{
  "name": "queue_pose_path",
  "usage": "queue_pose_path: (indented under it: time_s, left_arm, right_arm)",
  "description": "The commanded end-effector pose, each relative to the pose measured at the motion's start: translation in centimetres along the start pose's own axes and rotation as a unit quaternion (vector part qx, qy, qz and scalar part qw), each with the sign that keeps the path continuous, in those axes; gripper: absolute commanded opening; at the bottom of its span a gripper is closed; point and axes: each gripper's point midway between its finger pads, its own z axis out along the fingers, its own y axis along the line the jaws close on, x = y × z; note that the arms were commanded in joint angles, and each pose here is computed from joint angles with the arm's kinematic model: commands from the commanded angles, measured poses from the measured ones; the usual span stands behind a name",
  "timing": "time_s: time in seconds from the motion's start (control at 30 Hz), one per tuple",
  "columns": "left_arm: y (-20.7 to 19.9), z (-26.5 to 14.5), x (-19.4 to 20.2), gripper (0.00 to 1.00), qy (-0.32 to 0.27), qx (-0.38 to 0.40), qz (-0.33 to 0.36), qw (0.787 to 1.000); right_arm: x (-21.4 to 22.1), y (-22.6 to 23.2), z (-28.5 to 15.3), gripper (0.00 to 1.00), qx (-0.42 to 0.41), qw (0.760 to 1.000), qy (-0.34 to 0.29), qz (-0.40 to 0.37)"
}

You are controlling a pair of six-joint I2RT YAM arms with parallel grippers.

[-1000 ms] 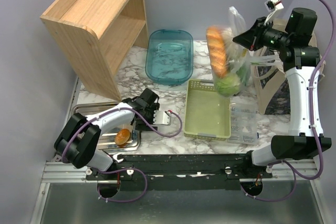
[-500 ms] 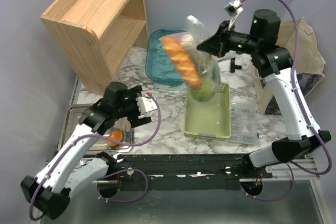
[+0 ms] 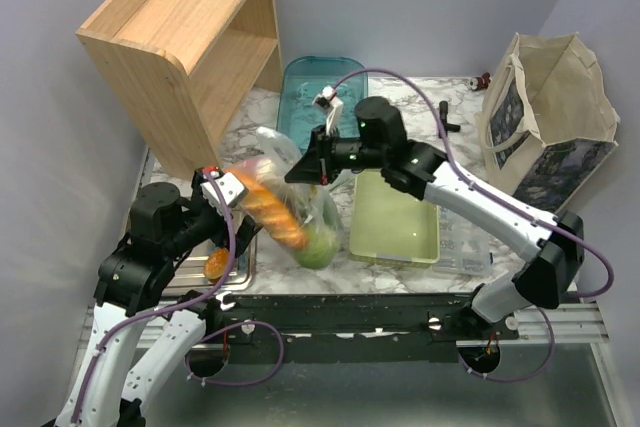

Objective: Untie the knot of the grocery bags and take out the mixed food

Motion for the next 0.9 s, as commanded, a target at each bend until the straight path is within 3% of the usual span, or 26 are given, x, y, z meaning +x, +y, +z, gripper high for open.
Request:
queue_pose_path:
  time_s: [0.0, 0.13, 0.27, 0.3, 0.4, 0.47, 0.6, 0.7, 0.8, 0.87]
  left_arm:
    - [0.2, -0.2, 3.1, 0.99, 0.048, -0.024, -0.044, 0.998]
    - [-0.1, 1.3, 4.3, 0.98, 0.081, 0.010, -0.043, 0.996]
    - [0.6, 3.7, 7.1, 0.92, 0.148, 0.030, -0.031, 0.988]
    - [0.9, 4.2, 7.8, 0.91, 0.162, 0.034, -0.019, 0.986]
    - [1.1, 5.5, 9.3, 0.90, 0.181, 0.051, 0.023, 0.982]
    - [0.9, 6.1, 10.0, 0.90, 0.186, 0.068, 0.040, 0.979]
    - [-0.2, 6.3, 9.7, 0.90, 0.178, 0.111, 0.052, 0.976]
    - [-1.5, 5.8, 7.1, 0.88, 0.121, 0.143, 0.064, 0.980]
    - [-3.4, 5.5, 4.9, 0.83, 0.062, 0.187, 0.074, 0.978]
    - [-4.0, 6.3, 4.8, 0.79, 0.066, 0.192, 0.062, 0.977]
  right_arm:
    - [-0.7, -5.1, 3.3, 0.01, 0.093, 0.989, -0.083, 0.079]
    - [4.2, -10.6, 4.0, 0.01, 0.186, 0.972, -0.048, 0.135]
    - [6.6, -14.2, 3.0, 0.03, 0.265, 0.954, -0.038, 0.137]
    - [6.8, -14.0, 2.8, 0.16, 0.261, 0.955, -0.034, 0.135]
    - [6.3, -11.0, 3.4, 0.67, 0.184, 0.976, -0.020, 0.112]
    - [5.4, -8.9, 3.0, 0.99, 0.139, 0.989, -0.005, 0.049]
    - [5.7, -8.2, -0.4, 1.00, 0.139, 0.983, 0.072, -0.093]
    - [7.3, -9.7, -3.0, 0.98, 0.147, 0.968, 0.129, -0.157]
    - [8.0, -11.6, -4.3, 0.83, 0.123, 0.965, 0.155, -0.173]
    - [8.9, -12.4, -4.0, 0.77, 0.094, 0.960, 0.184, -0.188]
